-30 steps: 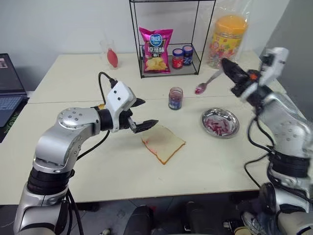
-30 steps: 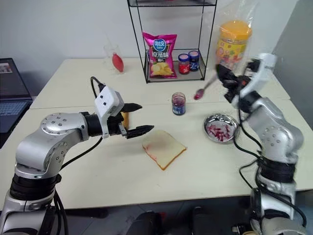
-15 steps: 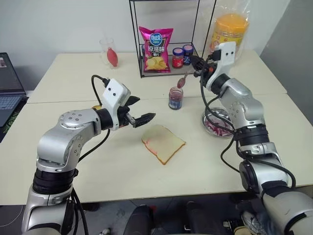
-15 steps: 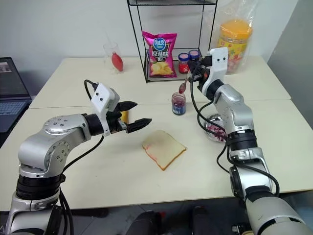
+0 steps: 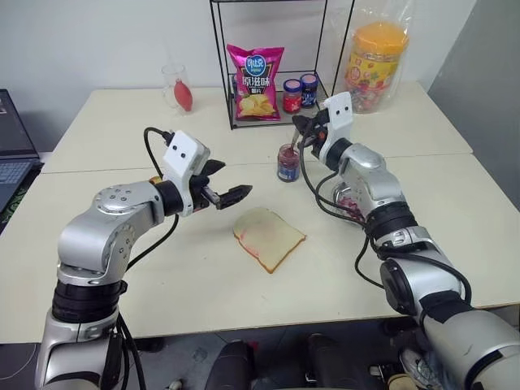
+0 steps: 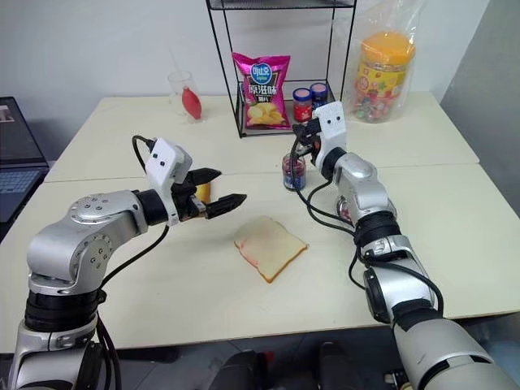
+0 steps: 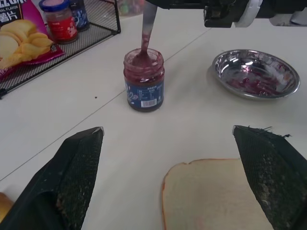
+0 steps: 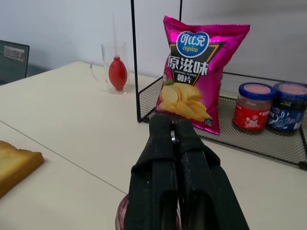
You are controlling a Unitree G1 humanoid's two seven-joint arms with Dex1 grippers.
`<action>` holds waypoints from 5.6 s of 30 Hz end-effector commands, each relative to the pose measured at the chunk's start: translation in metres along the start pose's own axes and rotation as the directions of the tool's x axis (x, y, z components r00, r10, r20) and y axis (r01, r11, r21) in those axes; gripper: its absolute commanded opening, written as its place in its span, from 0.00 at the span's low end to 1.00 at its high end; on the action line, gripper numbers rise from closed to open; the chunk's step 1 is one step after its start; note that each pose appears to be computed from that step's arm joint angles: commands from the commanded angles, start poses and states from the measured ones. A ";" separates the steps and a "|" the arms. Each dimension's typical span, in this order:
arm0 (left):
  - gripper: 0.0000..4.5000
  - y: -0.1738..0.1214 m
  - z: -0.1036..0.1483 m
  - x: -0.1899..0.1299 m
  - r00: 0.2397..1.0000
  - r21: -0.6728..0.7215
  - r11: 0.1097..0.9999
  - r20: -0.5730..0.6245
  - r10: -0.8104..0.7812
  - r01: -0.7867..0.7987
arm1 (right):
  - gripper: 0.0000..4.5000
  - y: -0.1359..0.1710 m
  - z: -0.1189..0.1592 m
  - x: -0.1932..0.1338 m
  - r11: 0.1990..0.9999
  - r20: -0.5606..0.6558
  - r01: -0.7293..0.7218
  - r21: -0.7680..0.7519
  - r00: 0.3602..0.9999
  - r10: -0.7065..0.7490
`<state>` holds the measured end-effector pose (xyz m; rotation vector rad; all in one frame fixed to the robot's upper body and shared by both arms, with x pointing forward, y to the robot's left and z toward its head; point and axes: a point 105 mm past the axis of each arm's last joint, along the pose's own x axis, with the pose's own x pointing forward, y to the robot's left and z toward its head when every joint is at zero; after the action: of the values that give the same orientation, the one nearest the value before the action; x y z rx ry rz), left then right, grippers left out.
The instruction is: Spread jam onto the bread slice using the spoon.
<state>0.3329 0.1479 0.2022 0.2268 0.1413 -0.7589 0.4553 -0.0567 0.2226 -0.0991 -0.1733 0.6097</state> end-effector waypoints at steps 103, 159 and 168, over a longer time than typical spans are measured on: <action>1.00 -0.004 0.012 0.014 0.998 0.085 0.996 0.058 -0.014 0.009 | 0.01 -0.052 0.024 -0.010 0.758 -0.013 0.201 0.621 0.969 -0.246; 1.00 0.004 0.012 -0.002 0.984 0.112 0.994 0.177 -0.018 -0.002 | 0.01 -0.040 0.043 -0.033 0.443 0.052 0.049 0.895 0.976 -0.214; 1.00 -0.013 0.000 -0.053 0.990 0.140 0.984 0.074 -0.120 0.109 | 0.01 0.015 0.049 -0.061 0.470 0.054 -0.019 0.882 0.997 -0.061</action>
<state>0.2980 0.1724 0.1983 0.2865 0.0545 -0.8553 0.4032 -0.0846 0.2436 0.9914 0.1280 0.5513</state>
